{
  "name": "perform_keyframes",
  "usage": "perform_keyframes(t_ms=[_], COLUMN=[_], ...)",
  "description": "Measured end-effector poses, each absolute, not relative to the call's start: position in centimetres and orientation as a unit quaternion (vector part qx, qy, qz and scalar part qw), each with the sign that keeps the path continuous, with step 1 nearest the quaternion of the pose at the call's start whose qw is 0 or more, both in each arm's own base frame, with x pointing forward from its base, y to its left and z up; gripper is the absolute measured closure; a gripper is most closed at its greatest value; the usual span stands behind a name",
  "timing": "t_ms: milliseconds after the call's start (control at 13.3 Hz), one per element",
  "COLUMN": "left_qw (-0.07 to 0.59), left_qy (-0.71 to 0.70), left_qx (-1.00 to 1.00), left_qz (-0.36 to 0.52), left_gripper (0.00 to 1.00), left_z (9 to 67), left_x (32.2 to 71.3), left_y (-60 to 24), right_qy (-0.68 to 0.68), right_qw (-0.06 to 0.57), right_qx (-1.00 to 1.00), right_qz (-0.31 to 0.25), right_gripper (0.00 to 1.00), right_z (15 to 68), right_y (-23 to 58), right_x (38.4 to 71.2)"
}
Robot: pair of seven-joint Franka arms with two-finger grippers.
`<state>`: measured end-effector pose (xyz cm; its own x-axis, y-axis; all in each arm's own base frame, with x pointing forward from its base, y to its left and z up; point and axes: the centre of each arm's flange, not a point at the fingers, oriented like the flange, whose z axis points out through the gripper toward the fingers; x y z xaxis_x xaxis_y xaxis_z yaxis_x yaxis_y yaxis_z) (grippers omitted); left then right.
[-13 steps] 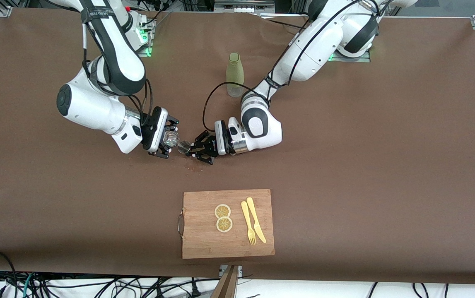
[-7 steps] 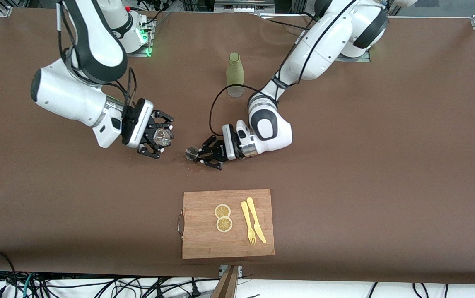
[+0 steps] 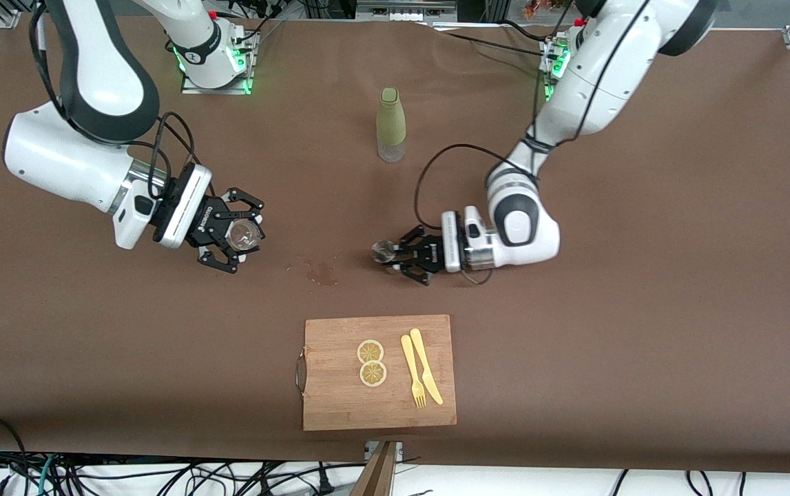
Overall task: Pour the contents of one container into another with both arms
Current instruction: 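Lower the glass with the right gripper while the left gripper returns the jigger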
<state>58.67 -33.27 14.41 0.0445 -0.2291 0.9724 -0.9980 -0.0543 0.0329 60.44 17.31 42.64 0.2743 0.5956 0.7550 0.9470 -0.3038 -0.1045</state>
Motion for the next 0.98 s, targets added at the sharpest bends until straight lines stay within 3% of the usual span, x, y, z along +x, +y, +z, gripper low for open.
perform_keyframes(t_ms=[301,526,977], left_qw=[0.459,0.438,0.460], left_qy=[-0.580,-0.615,-0.623], left_qx=[0.535,0.524,0.493], left_qz=[0.408,0.394,0.396], left_gripper=[0.79,0.79,0.79], left_z=[14.5,14.2,13.0], left_x=[59.7,59.8,55.1], left_y=[-18.9,-6.2,7.1], right_qy=[-0.518,-0.519,-0.557], right_qw=[0.322,0.343,0.380], right_qx=[-0.718,-0.696,-0.633], right_qz=[-0.336,-0.358,-0.379], right_gripper=[0.77,0.77,0.77], right_z=[40.6,37.7,30.9], right_y=[14.9,12.4,7.0], right_x=[62.3,63.7,64.1])
